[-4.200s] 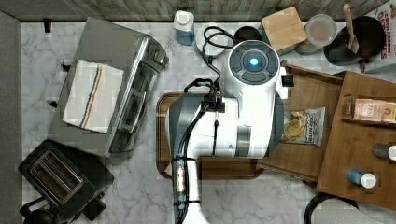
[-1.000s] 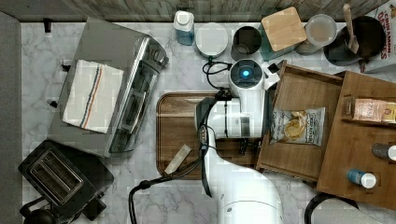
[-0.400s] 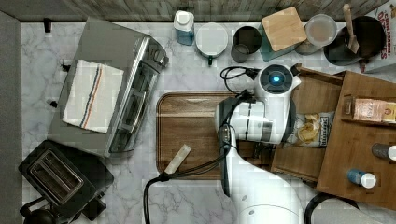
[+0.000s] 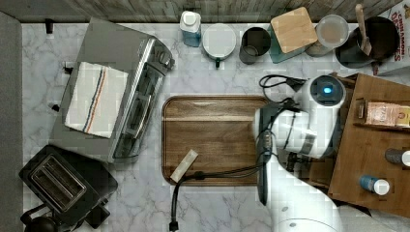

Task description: Close the drawer.

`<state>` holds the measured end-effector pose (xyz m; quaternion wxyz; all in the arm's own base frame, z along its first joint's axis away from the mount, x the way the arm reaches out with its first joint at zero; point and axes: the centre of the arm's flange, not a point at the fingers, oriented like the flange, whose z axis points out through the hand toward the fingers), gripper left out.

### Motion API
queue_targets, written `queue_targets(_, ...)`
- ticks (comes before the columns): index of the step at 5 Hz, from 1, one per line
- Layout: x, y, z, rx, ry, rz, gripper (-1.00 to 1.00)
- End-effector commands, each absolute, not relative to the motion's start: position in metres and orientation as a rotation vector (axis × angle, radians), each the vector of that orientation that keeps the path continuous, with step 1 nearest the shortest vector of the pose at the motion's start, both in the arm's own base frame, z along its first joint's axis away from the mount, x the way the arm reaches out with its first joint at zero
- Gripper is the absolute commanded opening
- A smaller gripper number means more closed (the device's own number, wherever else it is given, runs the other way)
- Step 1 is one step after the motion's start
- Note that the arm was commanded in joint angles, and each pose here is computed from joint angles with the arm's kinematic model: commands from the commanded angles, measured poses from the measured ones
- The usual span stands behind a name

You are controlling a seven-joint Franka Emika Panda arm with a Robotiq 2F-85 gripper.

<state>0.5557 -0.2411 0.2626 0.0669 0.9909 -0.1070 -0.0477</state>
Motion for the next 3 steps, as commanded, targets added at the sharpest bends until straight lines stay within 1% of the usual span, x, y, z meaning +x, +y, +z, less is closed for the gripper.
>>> queue_targets(1,0.4749,-0.4464,0.3275,2.797,-0.75,-0.116,-1.0)
queue_targets(3,0.475,-0.4463,0.3274,2.797,-0.75,-0.116,-1.0)
